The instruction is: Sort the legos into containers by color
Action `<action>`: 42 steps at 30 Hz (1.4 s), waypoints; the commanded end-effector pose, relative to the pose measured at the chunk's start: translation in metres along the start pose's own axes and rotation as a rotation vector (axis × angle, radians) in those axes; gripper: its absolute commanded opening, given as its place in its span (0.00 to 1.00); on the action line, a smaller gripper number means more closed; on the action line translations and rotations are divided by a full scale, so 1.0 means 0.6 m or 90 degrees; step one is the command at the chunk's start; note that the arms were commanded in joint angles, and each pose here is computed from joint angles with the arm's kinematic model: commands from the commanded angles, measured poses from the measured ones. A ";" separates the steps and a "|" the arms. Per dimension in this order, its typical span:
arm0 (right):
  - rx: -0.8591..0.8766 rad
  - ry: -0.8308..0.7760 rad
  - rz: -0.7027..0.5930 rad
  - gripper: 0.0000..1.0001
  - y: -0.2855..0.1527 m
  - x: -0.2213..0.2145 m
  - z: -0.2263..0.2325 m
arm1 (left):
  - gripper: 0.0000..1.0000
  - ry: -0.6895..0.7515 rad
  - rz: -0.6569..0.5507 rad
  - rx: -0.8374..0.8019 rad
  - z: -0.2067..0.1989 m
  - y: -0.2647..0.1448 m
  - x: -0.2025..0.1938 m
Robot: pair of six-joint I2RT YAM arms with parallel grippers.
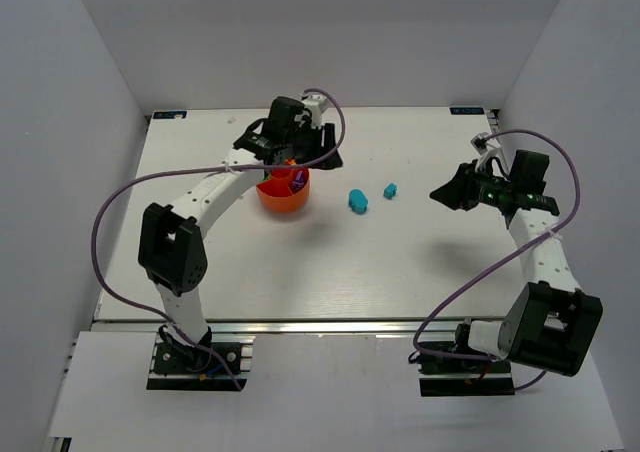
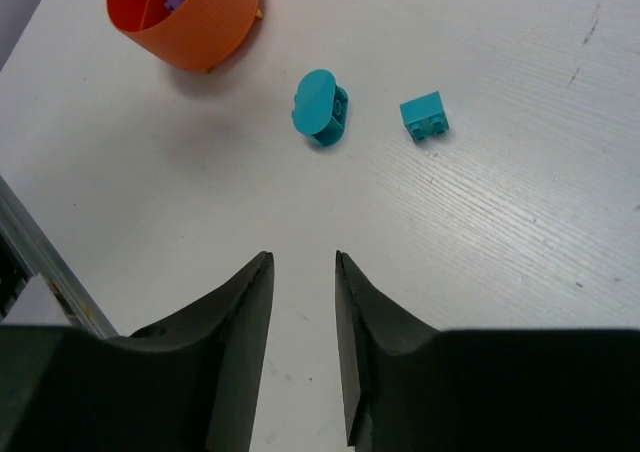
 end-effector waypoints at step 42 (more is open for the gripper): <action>-0.066 -0.046 0.004 0.54 -0.002 0.016 -0.001 | 0.92 -0.381 0.169 0.232 -0.016 0.268 -0.132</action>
Point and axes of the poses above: each gripper's point midway between its finger pads, its own y axis out along the fingers, its own z axis along the line the jaws close on, x = y × z, the point moved 8 cm from there along -y, back along the fingers, and after that the axes turned 11 degrees about -y, right-handed, at the moved point
